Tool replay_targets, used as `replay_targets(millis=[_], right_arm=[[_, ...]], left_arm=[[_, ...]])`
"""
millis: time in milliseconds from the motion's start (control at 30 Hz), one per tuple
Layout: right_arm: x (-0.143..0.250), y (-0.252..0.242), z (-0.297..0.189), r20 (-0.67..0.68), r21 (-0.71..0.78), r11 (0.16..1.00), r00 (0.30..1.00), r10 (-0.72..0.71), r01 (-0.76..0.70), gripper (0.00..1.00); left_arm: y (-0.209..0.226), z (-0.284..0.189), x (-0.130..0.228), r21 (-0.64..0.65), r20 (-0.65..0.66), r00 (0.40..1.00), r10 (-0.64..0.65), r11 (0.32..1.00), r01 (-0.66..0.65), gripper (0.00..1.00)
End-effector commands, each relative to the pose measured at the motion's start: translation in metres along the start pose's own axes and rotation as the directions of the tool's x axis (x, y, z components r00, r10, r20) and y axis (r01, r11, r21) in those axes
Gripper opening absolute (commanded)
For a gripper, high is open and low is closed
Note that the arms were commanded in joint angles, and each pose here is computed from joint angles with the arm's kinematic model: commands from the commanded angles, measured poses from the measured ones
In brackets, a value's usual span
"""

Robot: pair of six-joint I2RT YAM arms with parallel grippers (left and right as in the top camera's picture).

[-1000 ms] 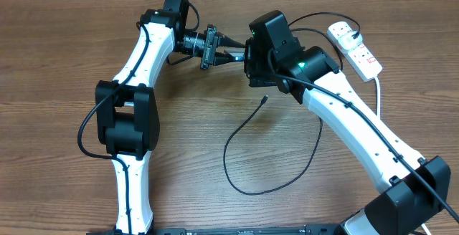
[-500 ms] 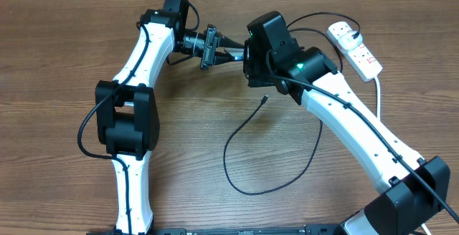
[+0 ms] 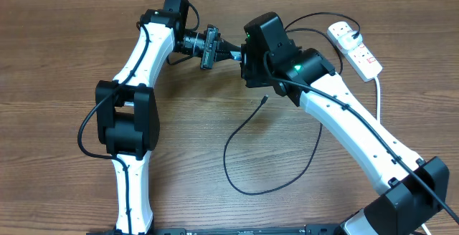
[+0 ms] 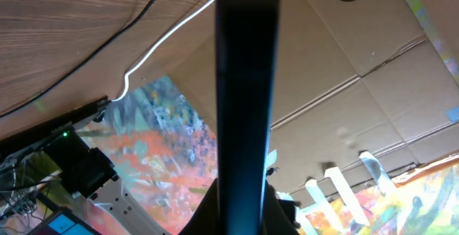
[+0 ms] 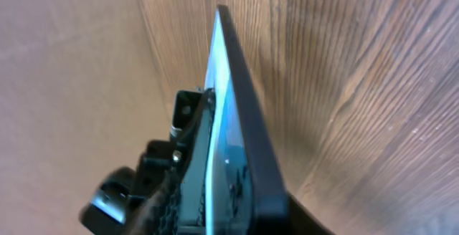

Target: Plug charger to phone and switch on socket

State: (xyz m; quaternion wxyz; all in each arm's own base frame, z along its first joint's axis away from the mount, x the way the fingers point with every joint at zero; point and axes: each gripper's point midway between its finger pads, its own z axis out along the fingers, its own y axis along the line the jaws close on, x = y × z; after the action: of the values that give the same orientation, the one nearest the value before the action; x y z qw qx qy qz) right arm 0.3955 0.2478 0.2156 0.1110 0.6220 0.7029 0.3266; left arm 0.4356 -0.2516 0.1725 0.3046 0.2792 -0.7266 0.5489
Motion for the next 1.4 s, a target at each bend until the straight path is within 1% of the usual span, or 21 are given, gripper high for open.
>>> replay_targets(millis=[0, 33, 100, 167, 267, 300, 333, 400, 533, 633, 667, 733, 833, 933, 1000, 1067, 1133, 1167, 1233, 1300, 1367], right_arm=[[0.009, 0.01, -0.009, -0.016, -0.036, 0.991, 0.992, -0.126, 0.125, 0.49], [0.01, 0.011, -0.011, -0.022, -0.039, 0.985, 0.985, -0.171, 0.17, 0.56], [0.012, 0.013, -0.018, -0.036, -0.054, 0.963, 0.963, -0.267, 0.265, 0.65], [0.013, 0.018, -0.03, -0.048, -0.081, 0.932, 0.933, -0.357, 0.353, 0.71], [0.008, 0.029, -0.057, -0.023, -0.139, 0.856, 0.862, -0.506, 0.498, 0.78], [0.005, 0.034, -0.075, 0.006, -0.169, 0.796, 0.809, -0.588, 0.581, 0.89], [0.003, 0.035, -0.083, 0.022, -0.177, 0.758, 0.772, -0.635, 0.628, 0.98], [-0.001, 0.029, -0.096, 0.041, -0.16, 0.681, 0.694, -0.719, 0.715, 1.0], [-0.016, 0.002, -0.099, 0.016, -0.046, 0.571, 0.572, -0.82, 0.82, 1.0], [-0.037, -0.02, -0.095, 0.007, 0.09, 0.556, 0.558, -0.83, 0.826, 1.0], [-0.041, -0.025, -0.093, 0.0, 0.119, 0.553, 0.557, -0.831, 0.825, 1.0], [-0.046, -0.034, -0.092, -0.02, 0.155, 0.547, 0.556, -0.831, 0.822, 1.0], [-0.051, -0.04, -0.091, -0.033, 0.184, 0.546, 0.56, -0.828, 0.817, 1.0], [-0.059, -0.042, -0.092, -0.031, 0.21, 0.534, 0.552, -0.833, 0.819, 1.0], [-0.068, -0.043, -0.094, -0.004, 0.246, 0.53, 0.548, -0.836, 0.811, 1.0], [-0.07, -0.043, -0.093, 0.001, 0.255, 0.529, 0.547, -0.837, 0.809, 1.0], [-0.07, -0.043, -0.093, 0.001, 0.256, 0.529, 0.547, -0.837, 0.809, 1.0], [-0.07, -0.044, -0.093, 0.0, 0.256, 0.529, 0.547, -0.837, 0.809, 1.0], [-0.07, -0.044, -0.093, -0.001, 0.257, 0.529, 0.547, -0.837, 0.809, 1.0], [-0.07, -0.044, -0.093, -0.002, 0.257, 0.529, 0.548, -0.837, 0.809, 1.0], [-0.068, -0.047, -0.091, -0.014, 0.256, 0.524, 0.545, -0.838, 0.812, 1.0]], left_arm=[[-0.006, 0.003, 0.005, 0.01, -0.022, 0.998, 0.053, 0.999, -0.053, 0.04], [-0.006, 0.003, 0.004, 0.007, -0.017, 0.997, 0.072, 0.997, -0.071, 0.04], [-0.004, 0.001, -0.001, -0.004, 0.008, 0.994, 0.11, 0.994, -0.11, 0.04], [-0.003, -0.001, -0.008, -0.018, 0.04, 0.988, 0.152, 0.988, -0.152, 0.04], [0.0, -0.008, -0.021, -0.055, 0.102, 0.967, 0.232, 0.972, -0.227, 0.04], [0.002, -0.015, -0.029, -0.08, 0.134, 0.943, 0.305, 0.952, -0.296, 0.04], [0.003, -0.018, -0.033, -0.095, 0.145, 0.925, 0.351, 0.935, -0.34, 0.04], [0.004, -0.024, -0.038, -0.132, 0.153, 0.868, 0.472, 0.88, -0.456, 0.04], [0.013, -0.026, -0.039, -0.188, 0.127, 0.788, 0.603, 0.794, -0.578, 0.04], [0.016, -0.025, -0.031, -0.225, 0.098, 0.734, 0.673, 0.733, -0.642, 0.04], [0.015, -0.026, -0.025, -0.236, 0.09, 0.704, 0.705, 0.702, -0.672, 0.04], [0.008, -0.032, -0.012, -0.267, 0.085, 0.633, 0.77, 0.629, -0.73, 0.04], [-0.006, -0.049, 0.014, -0.384, 0.106, 0.513, 0.852, 0.511, -0.769, 0.04], [-0.018, -0.073, 0.046, -0.548, 0.143, 0.396, 0.907, 0.406, -0.731, 0.04], [-0.025, -0.092, 0.07, -0.653, 0.164, 0.31, 0.936, 0.339, -0.677, 0.04], [-0.03, -0.113, 0.093, -0.755, 0.183, 0.222, 0.958, 0.282, -0.593, 0.04], [-0.032, -0.134, 0.111, -0.829, 0.206, 0.158, 0.966, 0.258, -0.497, 0.04], [-0.03, -0.146, 0.119, -0.861, 0.23, 0.139, 0.963, 0.268, -0.433, 0.04], [-0.022, -0.167, 0.127, -0.896, 0.289, 0.139, 0.947, 0.318, -0.308, 0.04], [-0.007, -0.186, 0.13, -0.901, 0.365, 0.171, 0.915, 0.393, -0.182, 0.04], [0.007, -0.192, 0.13, -0.896, 0.398, 0.218, 0.891, 0.429, -0.115, 0.04]])
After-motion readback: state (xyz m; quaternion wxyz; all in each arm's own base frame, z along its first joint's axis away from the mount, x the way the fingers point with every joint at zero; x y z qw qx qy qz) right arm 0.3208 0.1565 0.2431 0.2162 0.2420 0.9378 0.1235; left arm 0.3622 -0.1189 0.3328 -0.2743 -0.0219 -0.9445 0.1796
